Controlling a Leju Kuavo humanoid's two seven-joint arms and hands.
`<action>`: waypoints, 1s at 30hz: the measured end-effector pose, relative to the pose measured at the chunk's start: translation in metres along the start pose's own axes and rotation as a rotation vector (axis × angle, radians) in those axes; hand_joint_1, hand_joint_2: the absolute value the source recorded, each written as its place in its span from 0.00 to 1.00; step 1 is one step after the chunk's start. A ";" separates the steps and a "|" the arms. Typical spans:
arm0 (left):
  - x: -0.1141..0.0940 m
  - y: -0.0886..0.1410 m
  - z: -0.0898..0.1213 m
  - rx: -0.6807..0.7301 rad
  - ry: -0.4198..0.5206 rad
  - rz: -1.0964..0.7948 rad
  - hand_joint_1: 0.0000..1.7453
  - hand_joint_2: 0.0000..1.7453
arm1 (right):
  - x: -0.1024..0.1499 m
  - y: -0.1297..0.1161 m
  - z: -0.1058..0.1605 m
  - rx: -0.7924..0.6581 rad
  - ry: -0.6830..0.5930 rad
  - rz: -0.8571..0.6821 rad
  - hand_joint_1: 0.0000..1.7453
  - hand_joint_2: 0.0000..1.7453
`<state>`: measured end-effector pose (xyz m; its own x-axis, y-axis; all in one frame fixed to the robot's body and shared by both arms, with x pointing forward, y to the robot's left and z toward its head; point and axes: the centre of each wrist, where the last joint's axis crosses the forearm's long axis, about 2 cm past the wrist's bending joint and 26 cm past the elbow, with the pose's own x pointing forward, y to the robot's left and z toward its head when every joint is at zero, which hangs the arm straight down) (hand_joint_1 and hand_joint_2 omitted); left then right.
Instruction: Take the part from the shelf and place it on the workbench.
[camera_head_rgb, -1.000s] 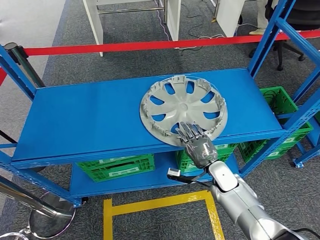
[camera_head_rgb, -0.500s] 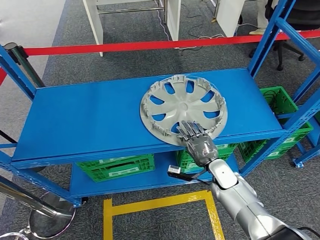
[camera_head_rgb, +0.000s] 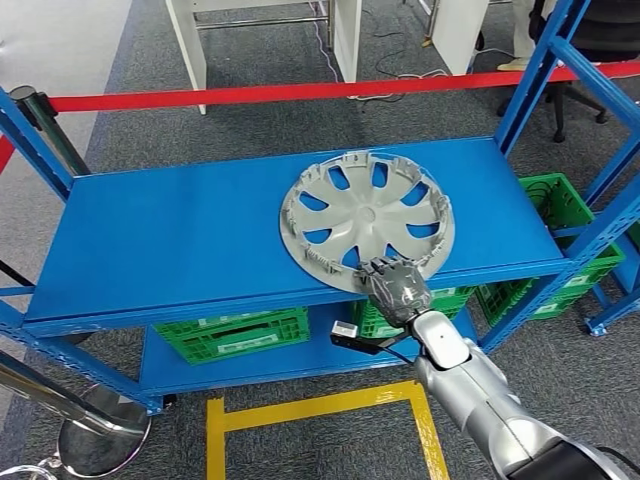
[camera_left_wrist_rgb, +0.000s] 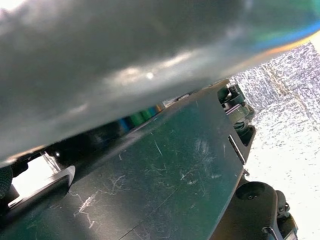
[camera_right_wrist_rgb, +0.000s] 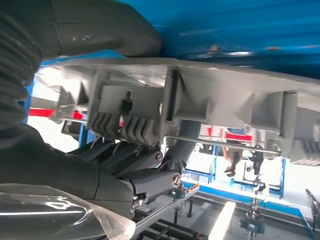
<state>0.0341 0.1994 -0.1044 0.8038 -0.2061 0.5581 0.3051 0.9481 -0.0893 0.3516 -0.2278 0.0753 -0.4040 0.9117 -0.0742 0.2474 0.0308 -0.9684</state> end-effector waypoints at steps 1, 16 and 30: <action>0.000 0.000 0.000 0.000 0.000 0.001 0.00 0.00 | 0.001 0.000 0.000 -0.004 -0.002 -0.002 1.00 1.00; -0.001 -0.001 0.001 0.019 -0.003 0.023 0.00 0.00 | 0.044 -0.039 0.010 -0.261 -0.162 0.013 1.00 1.00; -0.001 -0.004 0.001 0.032 -0.018 0.044 0.00 0.00 | 0.062 -0.124 0.022 -0.631 -0.244 0.028 1.00 1.00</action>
<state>0.0321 0.1959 -0.1039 0.8068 -0.1598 0.5688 0.2529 0.9635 -0.0881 0.2763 -0.1843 0.1851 -0.5589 0.7993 -0.2210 0.6975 0.3090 -0.6466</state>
